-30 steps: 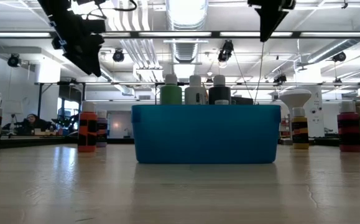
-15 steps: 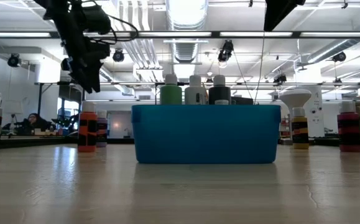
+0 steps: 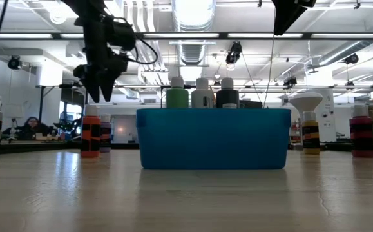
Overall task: Pick & Place Paint Supplies
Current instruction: Put the small purple paint bottle into the blue bin
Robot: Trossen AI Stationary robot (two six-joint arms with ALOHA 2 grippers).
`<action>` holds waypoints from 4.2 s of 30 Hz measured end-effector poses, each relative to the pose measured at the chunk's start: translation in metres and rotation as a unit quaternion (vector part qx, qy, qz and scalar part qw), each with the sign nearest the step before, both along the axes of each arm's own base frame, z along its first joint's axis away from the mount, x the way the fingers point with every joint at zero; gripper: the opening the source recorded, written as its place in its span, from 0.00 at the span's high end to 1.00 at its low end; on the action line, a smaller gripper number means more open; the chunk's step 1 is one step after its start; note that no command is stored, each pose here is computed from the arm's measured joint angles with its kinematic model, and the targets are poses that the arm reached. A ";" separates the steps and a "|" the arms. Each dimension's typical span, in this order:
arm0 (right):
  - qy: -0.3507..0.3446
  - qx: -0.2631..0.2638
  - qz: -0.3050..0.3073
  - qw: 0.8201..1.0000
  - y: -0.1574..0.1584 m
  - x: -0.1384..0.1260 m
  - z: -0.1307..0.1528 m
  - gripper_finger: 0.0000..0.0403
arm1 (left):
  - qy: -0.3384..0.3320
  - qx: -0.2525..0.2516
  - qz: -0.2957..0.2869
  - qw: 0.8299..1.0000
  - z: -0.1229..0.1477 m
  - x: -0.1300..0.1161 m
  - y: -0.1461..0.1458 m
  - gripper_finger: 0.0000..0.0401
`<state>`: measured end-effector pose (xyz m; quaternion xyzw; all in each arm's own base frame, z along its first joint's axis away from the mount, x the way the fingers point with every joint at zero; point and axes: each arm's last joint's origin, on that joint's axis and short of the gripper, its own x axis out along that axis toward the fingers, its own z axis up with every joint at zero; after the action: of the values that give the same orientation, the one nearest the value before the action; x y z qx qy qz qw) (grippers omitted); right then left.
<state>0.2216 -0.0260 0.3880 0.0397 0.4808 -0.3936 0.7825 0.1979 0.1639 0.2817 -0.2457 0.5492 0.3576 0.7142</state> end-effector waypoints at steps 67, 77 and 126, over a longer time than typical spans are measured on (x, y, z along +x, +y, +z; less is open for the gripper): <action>0.006 -0.004 0.011 1.000 -0.001 0.001 0.000 0.81 | 0.032 -0.037 -0.007 0.999 -0.048 0.029 0.005 0.35; 0.005 -0.004 0.010 1.000 -0.001 0.001 0.000 0.75 | 0.036 -0.030 -0.013 0.999 -0.047 0.029 0.007 0.35; 0.004 -0.008 0.020 1.000 -0.001 0.002 0.001 0.74 | 0.053 -0.005 -0.124 0.991 0.065 0.033 -0.013 0.69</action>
<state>0.2239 -0.0269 0.3886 0.0226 0.4816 -0.3815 0.7887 0.2307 0.1506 0.3466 -0.1598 0.6140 0.2762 0.7219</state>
